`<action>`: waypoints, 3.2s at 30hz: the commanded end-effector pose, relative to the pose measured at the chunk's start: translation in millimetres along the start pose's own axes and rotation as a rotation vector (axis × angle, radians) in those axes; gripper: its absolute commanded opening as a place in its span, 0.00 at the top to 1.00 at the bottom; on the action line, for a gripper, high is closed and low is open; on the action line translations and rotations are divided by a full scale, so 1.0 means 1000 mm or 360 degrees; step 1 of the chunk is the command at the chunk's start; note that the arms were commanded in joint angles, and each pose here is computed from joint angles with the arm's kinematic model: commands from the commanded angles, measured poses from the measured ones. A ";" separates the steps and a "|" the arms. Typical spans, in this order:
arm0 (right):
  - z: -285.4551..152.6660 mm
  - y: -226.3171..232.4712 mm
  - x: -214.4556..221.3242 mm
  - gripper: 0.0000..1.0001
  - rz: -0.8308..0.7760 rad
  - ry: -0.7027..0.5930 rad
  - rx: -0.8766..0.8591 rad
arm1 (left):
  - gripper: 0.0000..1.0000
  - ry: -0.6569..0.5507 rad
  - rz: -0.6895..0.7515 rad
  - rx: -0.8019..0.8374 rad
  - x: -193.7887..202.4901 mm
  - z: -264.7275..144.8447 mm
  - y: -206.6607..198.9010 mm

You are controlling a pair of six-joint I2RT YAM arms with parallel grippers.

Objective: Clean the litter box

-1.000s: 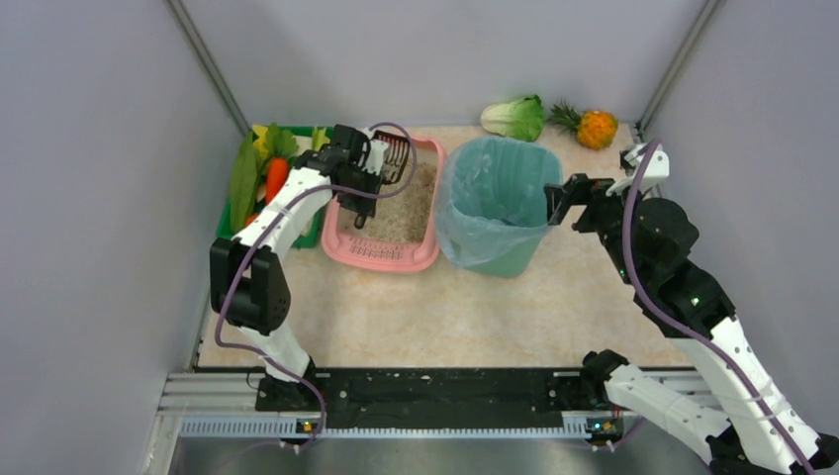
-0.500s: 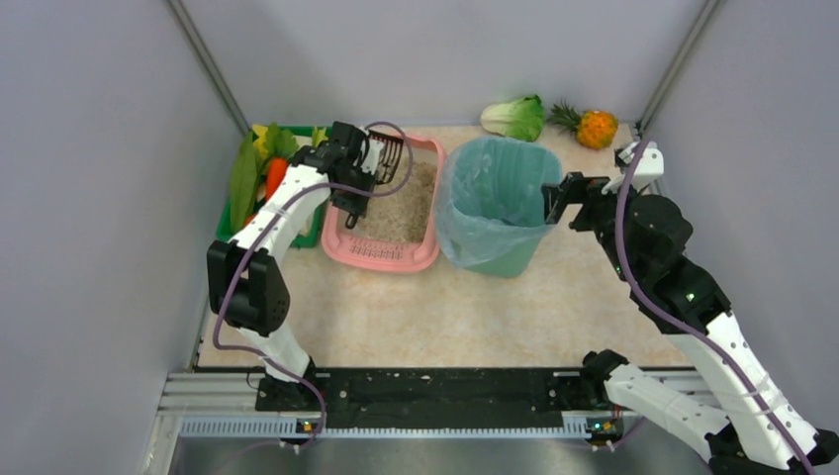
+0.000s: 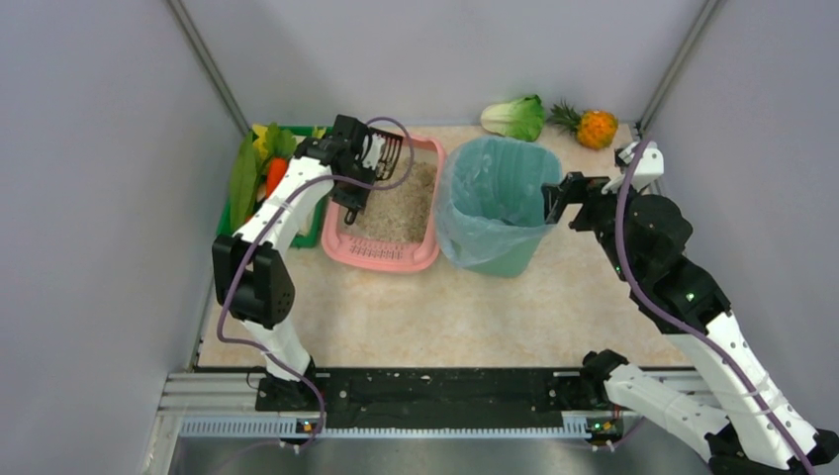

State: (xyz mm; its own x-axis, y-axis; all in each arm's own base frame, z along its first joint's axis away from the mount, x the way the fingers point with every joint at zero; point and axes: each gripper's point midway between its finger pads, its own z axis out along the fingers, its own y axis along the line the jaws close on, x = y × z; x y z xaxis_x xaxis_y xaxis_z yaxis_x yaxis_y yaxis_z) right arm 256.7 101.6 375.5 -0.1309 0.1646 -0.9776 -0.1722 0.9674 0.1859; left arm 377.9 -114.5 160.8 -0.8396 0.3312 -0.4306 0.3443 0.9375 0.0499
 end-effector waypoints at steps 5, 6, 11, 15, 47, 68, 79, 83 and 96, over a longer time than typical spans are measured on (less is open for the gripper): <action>-0.005 0.001 -0.014 0.06 0.0045 -0.0087 -0.0011 | 1.00 -0.0051 0.0024 -0.0094 0.002 -0.025 0.004; -0.005 0.001 -0.014 0.06 0.0043 -0.0091 -0.0011 | 1.00 -0.0027 0.0033 -0.0116 0.005 -0.026 0.007; -0.004 0.003 -0.016 0.06 0.0043 -0.0091 -0.0028 | 1.00 -0.0008 0.0051 -0.0150 0.008 -0.033 0.011; -0.005 0.003 -0.017 0.06 0.0045 -0.0096 -0.0032 | 1.00 -0.0032 0.0093 -0.0194 0.002 -0.046 0.018; -0.038 -0.019 -0.030 0.06 0.0074 -0.0165 0.0052 | 1.00 -0.0568 0.0822 -0.0215 -0.088 -0.165 -0.087; -0.074 -0.050 -0.030 0.06 0.0131 -0.0218 0.0189 | 1.00 -0.0608 0.1586 -0.1628 -0.143 -0.140 -0.137; -0.087 -0.061 -0.030 0.06 0.0140 -0.0239 0.0236 | 1.00 -0.0920 0.1539 -0.1802 -0.169 -0.181 -0.162; -0.089 -0.063 -0.029 0.06 0.0137 -0.0242 0.0242 | 1.00 -0.1053 0.1628 -0.1840 -0.171 -0.194 -0.173; -0.092 -0.064 -0.029 0.06 0.0145 -0.0250 0.0241 | 1.00 -0.1073 0.1918 -0.1954 -0.162 -0.201 -0.156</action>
State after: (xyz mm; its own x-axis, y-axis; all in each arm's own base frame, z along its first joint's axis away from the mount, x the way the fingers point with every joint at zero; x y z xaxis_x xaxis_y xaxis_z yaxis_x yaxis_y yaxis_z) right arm 186.7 20.5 388.7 -0.0159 0.2371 -0.9714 -0.0118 0.9714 0.2373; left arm 385.4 -320.4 343.5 0.0131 0.9788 0.2042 -0.0513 -0.2033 0.9778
